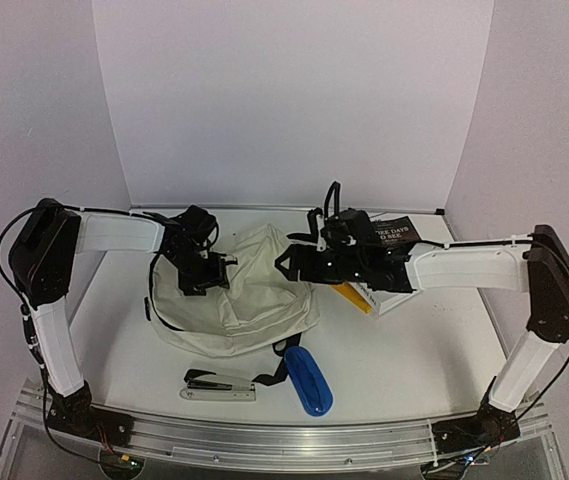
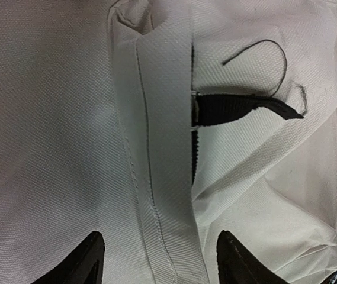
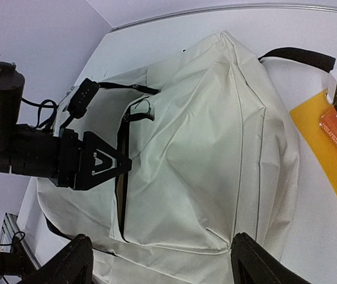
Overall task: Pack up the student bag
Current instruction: Adjust the student bag at the center of the board, then pick up the stationery from the center of the board.
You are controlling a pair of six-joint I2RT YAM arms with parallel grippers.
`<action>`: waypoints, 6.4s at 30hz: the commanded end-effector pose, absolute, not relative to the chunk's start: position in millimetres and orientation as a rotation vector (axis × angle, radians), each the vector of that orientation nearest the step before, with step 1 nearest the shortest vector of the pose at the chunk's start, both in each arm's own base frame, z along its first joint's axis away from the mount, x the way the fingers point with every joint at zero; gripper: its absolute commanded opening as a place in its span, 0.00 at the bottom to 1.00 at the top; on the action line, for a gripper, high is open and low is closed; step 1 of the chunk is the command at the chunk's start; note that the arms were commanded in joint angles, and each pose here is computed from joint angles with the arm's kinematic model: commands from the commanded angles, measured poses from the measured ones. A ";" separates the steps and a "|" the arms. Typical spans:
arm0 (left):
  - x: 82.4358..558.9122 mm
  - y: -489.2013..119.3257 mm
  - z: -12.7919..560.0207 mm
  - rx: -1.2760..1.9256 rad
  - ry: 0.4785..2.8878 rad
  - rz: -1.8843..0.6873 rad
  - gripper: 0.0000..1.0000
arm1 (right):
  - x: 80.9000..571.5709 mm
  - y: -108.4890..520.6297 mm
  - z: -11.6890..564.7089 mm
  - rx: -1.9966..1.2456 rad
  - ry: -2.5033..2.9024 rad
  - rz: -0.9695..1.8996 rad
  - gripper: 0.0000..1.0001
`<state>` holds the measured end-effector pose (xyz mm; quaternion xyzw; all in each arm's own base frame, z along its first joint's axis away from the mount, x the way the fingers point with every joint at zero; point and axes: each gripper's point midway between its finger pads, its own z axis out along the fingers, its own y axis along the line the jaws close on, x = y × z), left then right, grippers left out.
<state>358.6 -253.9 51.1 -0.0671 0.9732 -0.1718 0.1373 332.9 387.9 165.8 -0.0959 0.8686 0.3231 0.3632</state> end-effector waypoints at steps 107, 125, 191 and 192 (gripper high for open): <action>343.5 -249.8 40.2 -0.311 2.597 -1.017 0.00 | 369.0 488.9 84.5 -0.251 2.237 0.176 0.67; 350.0 -208.0 14.1 -0.557 2.638 -0.835 0.00 | 365.1 443.7 200.1 -0.011 2.102 0.365 0.00; 312.5 -200.9 142.9 -0.188 2.402 -0.942 0.90 | 115.4 343.7 22.3 -0.346 2.728 0.440 0.79; 312.1 -200.7 143.1 -0.189 2.402 -0.943 0.90 | 115.2 343.9 19.9 -0.349 2.730 0.426 0.78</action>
